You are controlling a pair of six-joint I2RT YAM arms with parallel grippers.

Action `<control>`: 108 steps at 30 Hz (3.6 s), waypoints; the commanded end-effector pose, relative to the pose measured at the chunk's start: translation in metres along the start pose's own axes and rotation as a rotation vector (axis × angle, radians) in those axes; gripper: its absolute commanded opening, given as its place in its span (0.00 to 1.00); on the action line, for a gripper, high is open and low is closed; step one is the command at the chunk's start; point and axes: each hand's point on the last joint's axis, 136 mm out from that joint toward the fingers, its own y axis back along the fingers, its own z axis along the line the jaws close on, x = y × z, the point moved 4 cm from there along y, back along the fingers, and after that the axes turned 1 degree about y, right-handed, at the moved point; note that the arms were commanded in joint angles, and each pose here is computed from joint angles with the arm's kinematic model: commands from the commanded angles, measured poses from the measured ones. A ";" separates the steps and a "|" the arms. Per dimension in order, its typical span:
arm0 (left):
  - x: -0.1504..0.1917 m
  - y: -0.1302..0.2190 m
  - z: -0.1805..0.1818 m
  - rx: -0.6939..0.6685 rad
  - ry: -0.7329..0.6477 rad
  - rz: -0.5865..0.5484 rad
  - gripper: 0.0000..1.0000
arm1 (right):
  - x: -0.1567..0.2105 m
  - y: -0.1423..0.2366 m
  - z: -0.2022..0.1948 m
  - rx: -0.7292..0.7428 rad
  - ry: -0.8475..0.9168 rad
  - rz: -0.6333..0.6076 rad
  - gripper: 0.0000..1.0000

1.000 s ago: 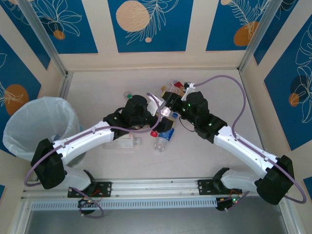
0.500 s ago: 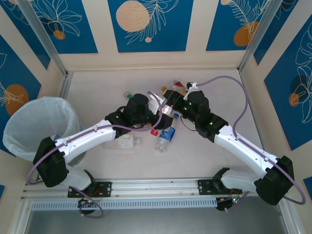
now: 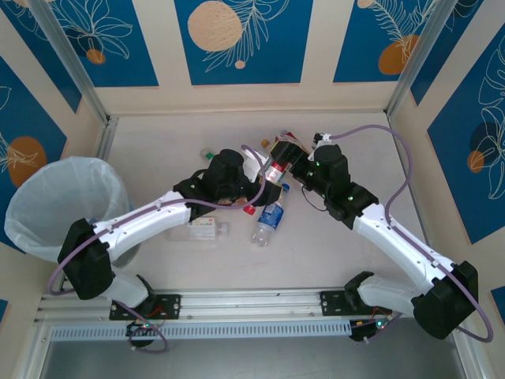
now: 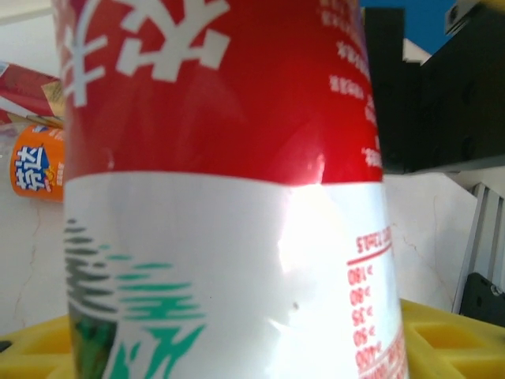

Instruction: Put the plastic bottles in the bin

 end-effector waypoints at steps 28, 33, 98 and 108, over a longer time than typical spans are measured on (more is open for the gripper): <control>-0.008 0.112 0.092 -0.424 0.129 -0.004 0.62 | 0.038 0.011 -0.081 0.274 0.000 0.209 1.00; -0.022 0.150 0.096 -0.482 0.138 -0.069 0.62 | 0.041 0.005 -0.064 0.182 0.051 0.220 1.00; 0.106 0.428 0.182 -2.054 0.692 -0.573 0.90 | 0.061 -0.037 -0.043 0.177 0.144 0.351 1.00; 0.081 0.404 0.194 -1.801 0.705 -0.499 0.99 | 0.066 -0.030 -0.062 0.286 0.146 0.354 0.99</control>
